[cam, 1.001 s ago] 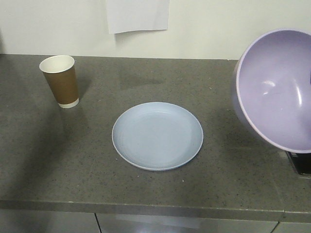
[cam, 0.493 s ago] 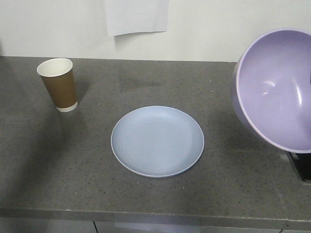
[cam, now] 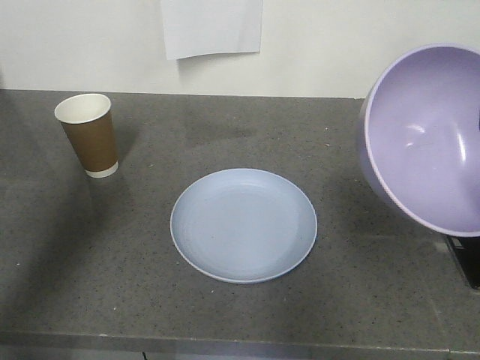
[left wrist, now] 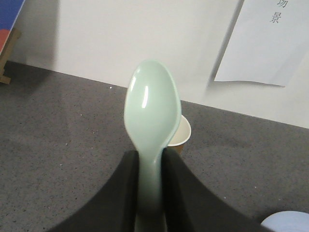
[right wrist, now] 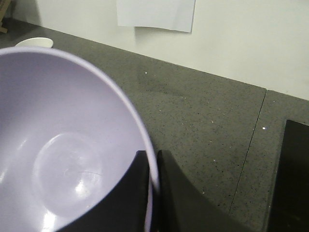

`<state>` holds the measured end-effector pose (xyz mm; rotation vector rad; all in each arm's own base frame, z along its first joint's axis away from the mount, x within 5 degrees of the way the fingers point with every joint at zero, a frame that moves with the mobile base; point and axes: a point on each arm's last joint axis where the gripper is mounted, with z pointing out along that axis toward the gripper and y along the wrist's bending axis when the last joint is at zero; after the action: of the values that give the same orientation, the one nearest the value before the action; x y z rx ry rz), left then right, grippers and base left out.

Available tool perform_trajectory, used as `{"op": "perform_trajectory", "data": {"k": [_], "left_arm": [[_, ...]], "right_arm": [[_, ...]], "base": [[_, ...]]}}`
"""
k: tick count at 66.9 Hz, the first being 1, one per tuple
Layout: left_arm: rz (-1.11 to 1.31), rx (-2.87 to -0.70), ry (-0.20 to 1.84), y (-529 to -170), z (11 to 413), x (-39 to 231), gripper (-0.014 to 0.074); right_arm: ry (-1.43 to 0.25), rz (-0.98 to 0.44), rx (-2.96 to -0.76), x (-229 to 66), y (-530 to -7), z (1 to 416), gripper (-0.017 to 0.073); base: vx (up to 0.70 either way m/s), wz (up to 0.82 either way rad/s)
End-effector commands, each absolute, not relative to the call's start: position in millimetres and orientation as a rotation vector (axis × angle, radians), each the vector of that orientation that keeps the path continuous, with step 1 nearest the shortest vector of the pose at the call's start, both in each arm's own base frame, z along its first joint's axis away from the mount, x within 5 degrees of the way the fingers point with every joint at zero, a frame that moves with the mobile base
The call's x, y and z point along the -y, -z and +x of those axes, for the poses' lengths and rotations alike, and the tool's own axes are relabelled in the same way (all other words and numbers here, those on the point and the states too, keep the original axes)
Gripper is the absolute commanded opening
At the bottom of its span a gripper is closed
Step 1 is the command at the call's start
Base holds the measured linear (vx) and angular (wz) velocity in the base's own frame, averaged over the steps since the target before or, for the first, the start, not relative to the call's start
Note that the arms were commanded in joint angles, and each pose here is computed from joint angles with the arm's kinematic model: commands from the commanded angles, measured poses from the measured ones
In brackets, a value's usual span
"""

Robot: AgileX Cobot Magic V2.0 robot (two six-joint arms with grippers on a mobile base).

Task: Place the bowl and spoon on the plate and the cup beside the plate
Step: 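Drive the base closer to the counter, plate centered ahead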

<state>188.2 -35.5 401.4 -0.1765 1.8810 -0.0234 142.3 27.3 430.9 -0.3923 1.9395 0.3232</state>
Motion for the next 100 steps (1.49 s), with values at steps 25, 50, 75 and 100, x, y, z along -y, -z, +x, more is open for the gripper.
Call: {"op": "perform_trajectory", "data": {"k": [25, 50, 75, 100], "left_arm": [[-0.138, -1.812, 0.045, -414.3, 185.6, 36.8, -0.0006], [-0.138, -1.812, 0.045, -414.3, 185.6, 36.8, -0.0006], [-0.138, -1.812, 0.045, -414.3, 185.6, 36.8, -0.0006], [-0.138, -1.812, 0.045, -414.3, 185.6, 36.8, -0.0006]], "right_arm": [[-0.318, -0.354, -1.854, -26.7, -444.4, 141.6, -0.0004], [-0.318, -0.354, -1.854, -26.7, -444.4, 141.6, -0.0004], [-0.318, -0.354, -1.854, -26.7, -444.4, 141.6, -0.0004], [-0.318, -0.354, -1.854, -26.7, -444.4, 141.6, -0.0004]], "base": [[0.02, 0.00], [0.02, 0.00], [0.02, 0.00], [0.03, 0.00]]}}
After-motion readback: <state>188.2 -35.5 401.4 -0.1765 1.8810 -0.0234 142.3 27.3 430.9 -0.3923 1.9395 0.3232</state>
